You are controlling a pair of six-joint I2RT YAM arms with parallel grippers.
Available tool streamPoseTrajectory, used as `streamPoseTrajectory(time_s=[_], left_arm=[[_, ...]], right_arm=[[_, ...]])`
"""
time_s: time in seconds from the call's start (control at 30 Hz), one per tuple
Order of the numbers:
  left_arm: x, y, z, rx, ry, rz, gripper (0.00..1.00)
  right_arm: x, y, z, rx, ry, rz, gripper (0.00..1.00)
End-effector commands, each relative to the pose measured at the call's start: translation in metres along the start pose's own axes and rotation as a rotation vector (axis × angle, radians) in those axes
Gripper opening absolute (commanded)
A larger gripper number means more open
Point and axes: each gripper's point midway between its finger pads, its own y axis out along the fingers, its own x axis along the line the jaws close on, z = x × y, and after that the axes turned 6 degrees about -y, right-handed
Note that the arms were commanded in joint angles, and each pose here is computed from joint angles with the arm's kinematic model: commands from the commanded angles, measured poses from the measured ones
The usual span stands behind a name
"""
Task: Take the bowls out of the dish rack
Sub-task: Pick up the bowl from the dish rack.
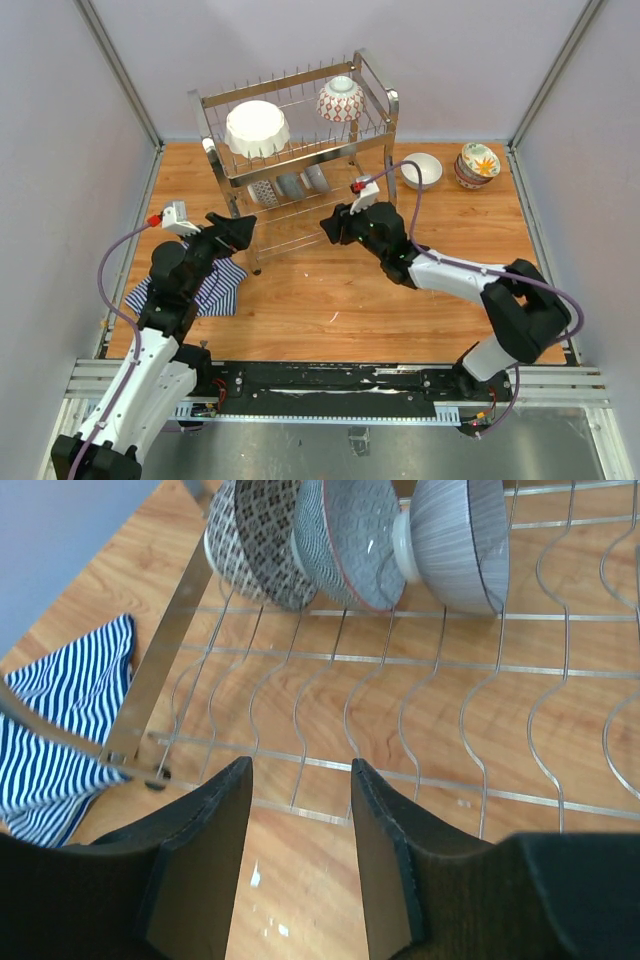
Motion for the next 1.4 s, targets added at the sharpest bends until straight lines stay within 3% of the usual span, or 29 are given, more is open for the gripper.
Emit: streamPoseTrajectory(time_s=[0.0,0.43,1.37], left_arm=[[-0.004,-0.004,0.003,0.007,-0.002,0.024,1.0],[-0.012,-0.014,-0.006,-0.028,0.004,0.052,1.0],[-0.003,-0.005,0.001,-0.014,0.015,0.038,1.0]], right_arm=[[0.003,0.031,-0.038,-0.136,0.026,0.034,0.45],[-0.029,0.093,-0.033,-0.182,0.143,0.125,0.43],[-0.103,0.139,-0.046,-0.213,0.282,0.184,0.43]])
